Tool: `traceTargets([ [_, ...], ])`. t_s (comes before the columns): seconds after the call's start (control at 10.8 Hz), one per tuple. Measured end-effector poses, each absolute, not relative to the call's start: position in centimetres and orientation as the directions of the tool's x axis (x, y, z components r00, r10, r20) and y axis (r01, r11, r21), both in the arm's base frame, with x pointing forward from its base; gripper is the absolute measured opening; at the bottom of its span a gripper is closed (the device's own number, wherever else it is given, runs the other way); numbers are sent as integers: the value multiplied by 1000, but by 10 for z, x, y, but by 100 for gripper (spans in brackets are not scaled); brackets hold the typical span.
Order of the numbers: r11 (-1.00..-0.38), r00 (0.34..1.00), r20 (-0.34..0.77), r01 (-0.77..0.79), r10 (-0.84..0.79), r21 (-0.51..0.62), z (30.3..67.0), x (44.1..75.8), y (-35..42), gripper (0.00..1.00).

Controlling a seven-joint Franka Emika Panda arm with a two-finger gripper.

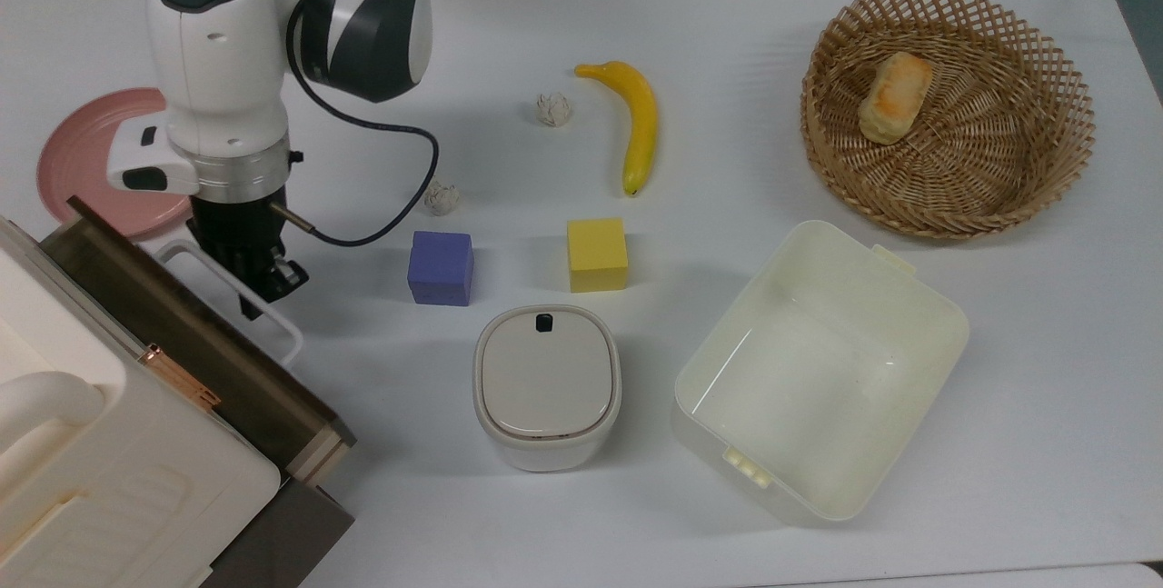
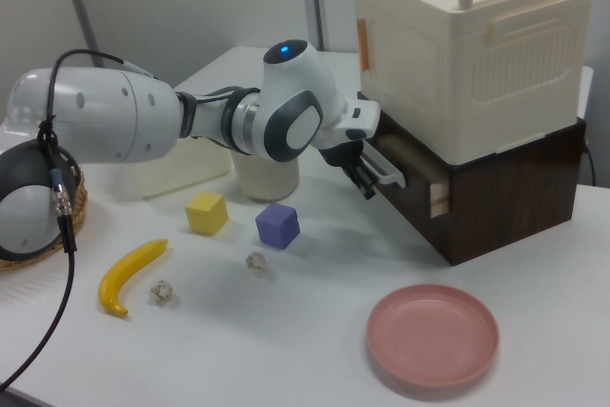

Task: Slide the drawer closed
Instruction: 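Push the drawer front with the gripper into the wooden unit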

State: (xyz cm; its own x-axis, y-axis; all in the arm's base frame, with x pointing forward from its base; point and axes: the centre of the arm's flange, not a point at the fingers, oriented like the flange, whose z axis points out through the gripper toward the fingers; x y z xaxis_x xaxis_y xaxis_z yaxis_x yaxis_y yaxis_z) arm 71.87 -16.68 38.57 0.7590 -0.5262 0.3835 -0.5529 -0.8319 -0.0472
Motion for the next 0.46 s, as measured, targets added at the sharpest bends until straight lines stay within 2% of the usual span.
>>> traceTargets([
  [0.46, -828, 727, 451, -558, -518, -52, 381, 741, -183, 1],
])
